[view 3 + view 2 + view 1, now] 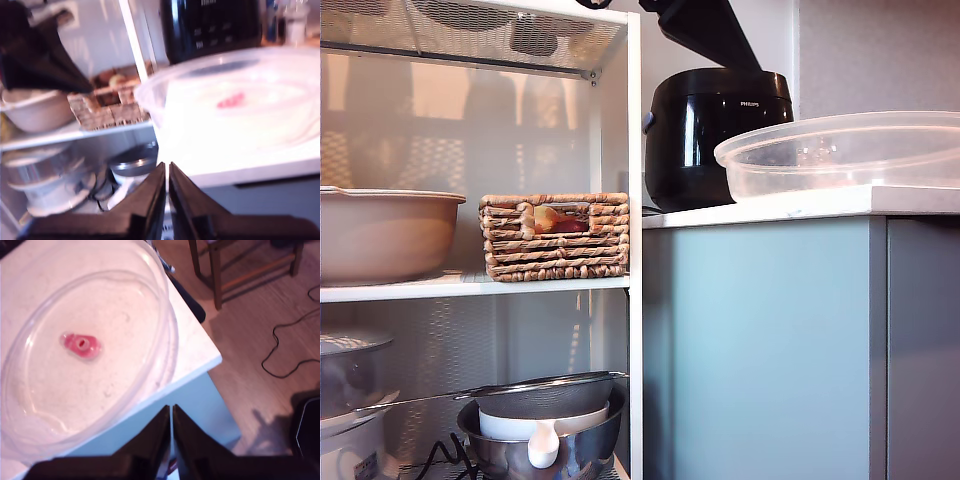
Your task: Pick up the plastic microwave lid from the shelf, then place it on the counter next to you
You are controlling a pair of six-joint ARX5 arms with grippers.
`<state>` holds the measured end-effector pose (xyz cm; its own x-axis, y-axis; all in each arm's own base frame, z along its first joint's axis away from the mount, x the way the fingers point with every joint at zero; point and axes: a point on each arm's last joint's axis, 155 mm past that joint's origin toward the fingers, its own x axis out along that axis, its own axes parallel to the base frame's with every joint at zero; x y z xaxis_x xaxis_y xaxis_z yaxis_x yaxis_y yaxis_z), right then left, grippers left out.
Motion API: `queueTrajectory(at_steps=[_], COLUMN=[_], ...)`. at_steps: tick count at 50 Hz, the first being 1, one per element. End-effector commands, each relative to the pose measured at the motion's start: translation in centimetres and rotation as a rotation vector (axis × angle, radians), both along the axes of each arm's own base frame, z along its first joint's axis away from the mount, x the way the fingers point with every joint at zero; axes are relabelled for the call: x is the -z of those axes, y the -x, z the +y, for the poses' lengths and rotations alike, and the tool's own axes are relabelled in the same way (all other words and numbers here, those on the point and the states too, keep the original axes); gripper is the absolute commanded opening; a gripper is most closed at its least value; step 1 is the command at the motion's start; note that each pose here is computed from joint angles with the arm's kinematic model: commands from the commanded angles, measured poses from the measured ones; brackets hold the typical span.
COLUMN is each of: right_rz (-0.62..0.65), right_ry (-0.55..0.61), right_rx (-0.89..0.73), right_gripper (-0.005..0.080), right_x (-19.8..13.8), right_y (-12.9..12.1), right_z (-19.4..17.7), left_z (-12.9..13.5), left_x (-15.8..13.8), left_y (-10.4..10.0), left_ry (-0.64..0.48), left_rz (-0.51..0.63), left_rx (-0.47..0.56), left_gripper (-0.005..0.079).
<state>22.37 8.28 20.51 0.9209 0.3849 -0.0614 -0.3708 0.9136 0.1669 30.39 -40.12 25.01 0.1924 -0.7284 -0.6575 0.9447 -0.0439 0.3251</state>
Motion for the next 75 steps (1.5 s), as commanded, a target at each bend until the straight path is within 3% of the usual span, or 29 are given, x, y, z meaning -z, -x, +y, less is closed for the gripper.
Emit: queueTrajectory(at_steps=[1, 11, 41, 50, 54, 63, 75], right_rz=[-0.018, -0.037, -0.032, -0.032, -0.030, -0.007, 0.003], right_ry=[-0.005, -0.009, -0.014, -0.013, -0.013, -0.009, -0.020], right_rx=[-0.010, -0.010, -0.037, -0.037, -0.037, -0.052, -0.079], right_gripper=[-0.0012, -0.0012, -0.0012, -0.0012, -0.0012, -0.0012, -0.0012], right_x=[-0.6, -1.1, -1.1, -1.2, -1.1, -0.5, -0.4], right_y=[0.1, 0.1, 0.3, 0.3, 0.3, 0.4, 0.7], right_z=[0.2, 0.2, 0.6, 0.6, 0.6, 0.9, 1.3], left_z=[-0.8, -1.6, -6.4, -6.5, -6.4, -7.0, -6.5], left_x=[3.2, 6.2, 5.7, 7.8, 7.0, 1.3, 0.1], left_y=[-0.4, -1.1, -5.0, -3.3, -2.4, -2.9, -4.6], left_ry=[-0.029, -0.055, 0.110, 0.056, 0.053, 0.175, 0.212], left_rz=[0.058, 0.094, -0.070, 0.001, 0.004, -0.114, -0.157], left_rx=[0.012, 0.017, 0.033, 0.052, 0.064, 0.068, 0.043], left_gripper=[-0.0021, -0.0021, -0.0021, -0.0021, -0.0021, -0.0021, -0.0021])
